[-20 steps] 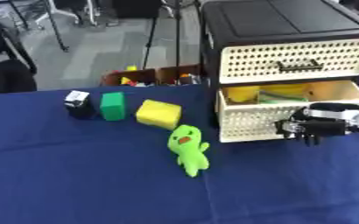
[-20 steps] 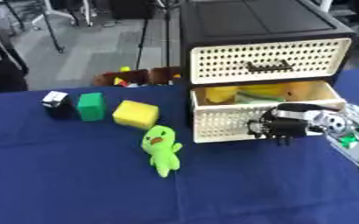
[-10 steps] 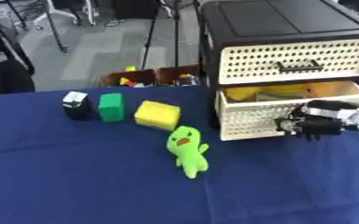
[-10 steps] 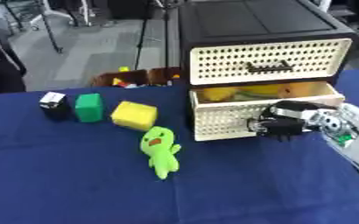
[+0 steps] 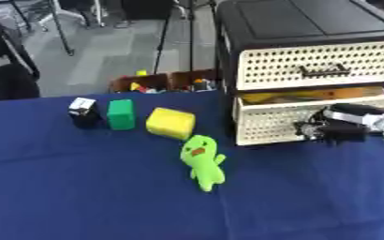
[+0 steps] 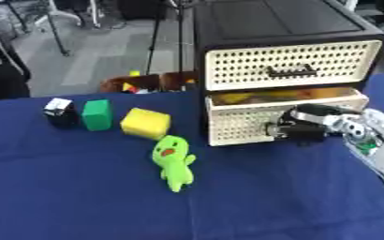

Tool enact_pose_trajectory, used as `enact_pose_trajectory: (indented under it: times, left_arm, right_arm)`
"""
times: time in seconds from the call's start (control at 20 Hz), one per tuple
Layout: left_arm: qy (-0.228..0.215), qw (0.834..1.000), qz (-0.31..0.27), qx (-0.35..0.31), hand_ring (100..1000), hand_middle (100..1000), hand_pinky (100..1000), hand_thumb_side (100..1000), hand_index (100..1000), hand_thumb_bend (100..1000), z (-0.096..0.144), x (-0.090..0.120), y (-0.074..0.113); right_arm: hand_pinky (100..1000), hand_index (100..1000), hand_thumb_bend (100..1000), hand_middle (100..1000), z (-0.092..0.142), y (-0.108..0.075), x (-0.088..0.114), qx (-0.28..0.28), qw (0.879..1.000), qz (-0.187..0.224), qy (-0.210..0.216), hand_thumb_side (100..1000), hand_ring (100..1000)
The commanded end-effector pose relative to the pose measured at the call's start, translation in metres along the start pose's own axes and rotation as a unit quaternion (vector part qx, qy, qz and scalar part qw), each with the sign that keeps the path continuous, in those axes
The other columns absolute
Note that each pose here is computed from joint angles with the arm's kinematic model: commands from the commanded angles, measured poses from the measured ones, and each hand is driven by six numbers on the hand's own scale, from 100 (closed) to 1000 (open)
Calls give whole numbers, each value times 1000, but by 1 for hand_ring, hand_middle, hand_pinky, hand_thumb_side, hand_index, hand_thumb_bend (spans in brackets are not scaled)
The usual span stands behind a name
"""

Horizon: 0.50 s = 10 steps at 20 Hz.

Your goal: Pick up objects from table and place into drawer.

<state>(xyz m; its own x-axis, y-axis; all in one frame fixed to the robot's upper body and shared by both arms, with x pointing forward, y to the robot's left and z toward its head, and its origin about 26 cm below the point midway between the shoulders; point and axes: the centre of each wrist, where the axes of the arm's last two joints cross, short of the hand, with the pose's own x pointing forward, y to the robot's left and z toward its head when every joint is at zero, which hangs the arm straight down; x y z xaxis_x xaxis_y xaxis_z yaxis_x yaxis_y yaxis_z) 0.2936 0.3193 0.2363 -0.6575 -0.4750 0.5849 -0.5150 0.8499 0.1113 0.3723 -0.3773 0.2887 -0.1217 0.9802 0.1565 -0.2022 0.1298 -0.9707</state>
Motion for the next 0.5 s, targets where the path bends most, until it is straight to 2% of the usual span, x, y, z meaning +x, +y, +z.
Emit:
enact_pose_trajectory:
  times: [0.05,0.5]
  left_arm:
    - [-12,1000,-2,2,560,698,411,944,945,499,-5,5,4]
    - [-10,1000,-2,3,560,698,412,944,945,499,-4,4,4]
  right_arm:
    - [668,883,100,871,9,-10,-7,-27,1000,9,11,1000,867]
    - [664,880,100,874,13,-8,-11,-37,999,4,15,1000,866]
